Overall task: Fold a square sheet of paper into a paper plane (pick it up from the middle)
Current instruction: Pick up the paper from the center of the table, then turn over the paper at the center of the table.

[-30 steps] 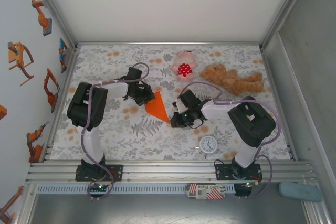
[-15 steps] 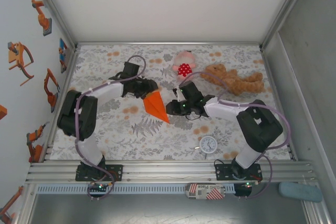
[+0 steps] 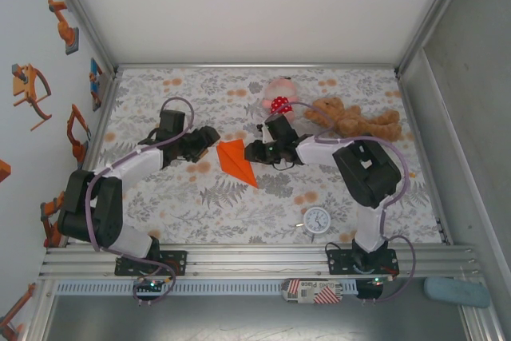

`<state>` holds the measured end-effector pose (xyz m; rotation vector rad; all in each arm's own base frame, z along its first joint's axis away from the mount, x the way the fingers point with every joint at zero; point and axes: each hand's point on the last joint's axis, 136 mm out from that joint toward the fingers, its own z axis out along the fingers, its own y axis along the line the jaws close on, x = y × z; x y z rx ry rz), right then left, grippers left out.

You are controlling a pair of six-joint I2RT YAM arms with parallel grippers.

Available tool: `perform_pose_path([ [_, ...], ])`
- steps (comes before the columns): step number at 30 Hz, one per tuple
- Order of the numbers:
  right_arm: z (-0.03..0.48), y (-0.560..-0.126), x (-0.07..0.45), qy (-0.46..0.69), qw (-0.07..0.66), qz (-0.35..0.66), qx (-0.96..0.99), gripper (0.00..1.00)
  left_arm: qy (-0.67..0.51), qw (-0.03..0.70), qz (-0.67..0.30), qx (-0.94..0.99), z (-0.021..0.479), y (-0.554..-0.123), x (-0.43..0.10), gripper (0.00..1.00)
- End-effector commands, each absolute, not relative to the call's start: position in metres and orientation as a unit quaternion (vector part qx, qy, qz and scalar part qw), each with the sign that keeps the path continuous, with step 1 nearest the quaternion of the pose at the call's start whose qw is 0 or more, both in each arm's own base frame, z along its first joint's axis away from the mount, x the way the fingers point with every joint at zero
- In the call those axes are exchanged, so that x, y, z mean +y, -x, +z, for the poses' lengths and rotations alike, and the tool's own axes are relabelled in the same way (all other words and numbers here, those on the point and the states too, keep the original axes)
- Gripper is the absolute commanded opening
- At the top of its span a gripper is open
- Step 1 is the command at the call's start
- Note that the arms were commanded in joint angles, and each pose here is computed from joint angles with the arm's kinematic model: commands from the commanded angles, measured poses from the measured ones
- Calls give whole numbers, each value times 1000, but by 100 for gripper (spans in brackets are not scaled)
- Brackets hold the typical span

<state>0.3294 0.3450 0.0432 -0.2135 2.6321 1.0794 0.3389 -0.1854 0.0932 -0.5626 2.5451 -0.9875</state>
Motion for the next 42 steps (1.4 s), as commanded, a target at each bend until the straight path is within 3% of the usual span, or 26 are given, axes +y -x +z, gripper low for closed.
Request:
perform_pose_path([
  [1,47,-338,354,91,149,383,907,32,205,191,-366,887,105,-344,-185,66],
  [6,44,-340,363,103,141,397,901,27,208,188,-368,886,102,-345,-186,66],
  [17,80,-344,367,114,184,439,872,2,201,202,-385,878,115,-348,-188,67],
  [30,216,-355,337,75,296,542,783,0,89,276,-550,784,230,-348,-239,71],
  [42,284,-349,321,46,309,626,714,0,4,293,-635,715,277,-332,-275,67],
])
